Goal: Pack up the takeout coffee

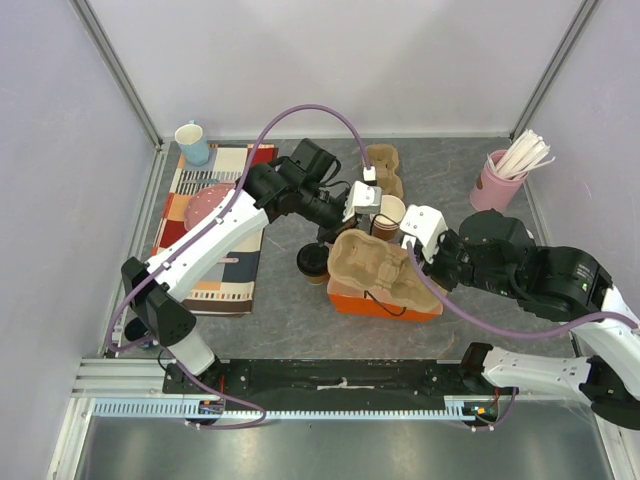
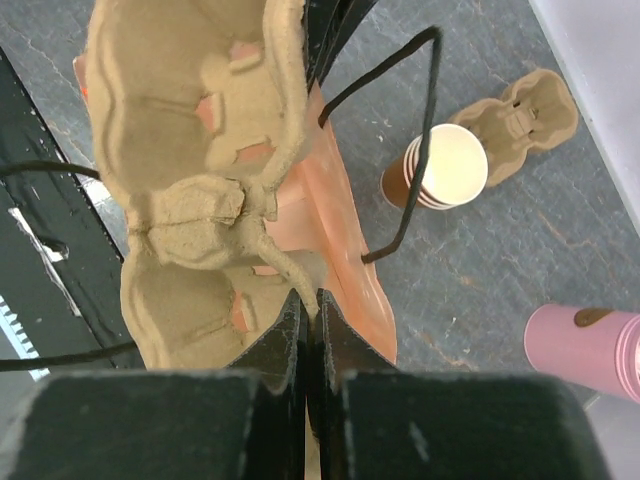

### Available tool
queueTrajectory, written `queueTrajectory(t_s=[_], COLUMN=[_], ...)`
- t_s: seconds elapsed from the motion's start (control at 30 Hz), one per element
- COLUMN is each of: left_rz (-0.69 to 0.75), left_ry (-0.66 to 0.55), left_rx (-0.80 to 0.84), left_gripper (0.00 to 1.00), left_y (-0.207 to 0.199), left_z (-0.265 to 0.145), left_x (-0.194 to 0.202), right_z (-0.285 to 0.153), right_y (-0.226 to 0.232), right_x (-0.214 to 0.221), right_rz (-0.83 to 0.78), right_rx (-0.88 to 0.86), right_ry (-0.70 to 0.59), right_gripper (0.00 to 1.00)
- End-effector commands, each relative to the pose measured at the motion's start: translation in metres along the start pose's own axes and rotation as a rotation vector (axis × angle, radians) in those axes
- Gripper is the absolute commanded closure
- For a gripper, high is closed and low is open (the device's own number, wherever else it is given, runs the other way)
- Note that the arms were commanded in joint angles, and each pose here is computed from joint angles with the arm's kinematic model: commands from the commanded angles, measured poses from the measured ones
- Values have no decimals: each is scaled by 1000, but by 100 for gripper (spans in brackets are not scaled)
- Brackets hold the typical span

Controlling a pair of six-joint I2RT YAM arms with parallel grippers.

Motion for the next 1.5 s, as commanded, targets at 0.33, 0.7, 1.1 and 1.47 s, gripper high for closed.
queueTrajectory(t_s=[0.33, 0.7, 1.1, 1.47], left_rz=[119, 172, 223, 249], left_ry=[-51, -41, 17, 57], left_rx=[4, 11, -4, -26], left_gripper=[98, 98, 98, 98], left_y=[13, 7, 7, 15], left_z=[0, -7, -12, -10], left_x=[-15, -16, -6, 1], right_z=[15, 3, 3, -21], right_y=[10, 2, 0, 4], right_x=[9, 14, 39, 8], right_rz=[-15, 1, 19, 48], right_rx=[-57, -17, 25, -38], right_ry=[81, 146, 246, 110], right_gripper=[100, 100, 100, 100])
Point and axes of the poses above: each gripper's point midway between its finger pads, its own z axis out along the fingers, its own y axis along the line the jaws close on, x = y × z, the point moved 3 cm from there along -z, back along the fingers, and after that the axes turned 6 degrees about z, right-handed, at the moved point
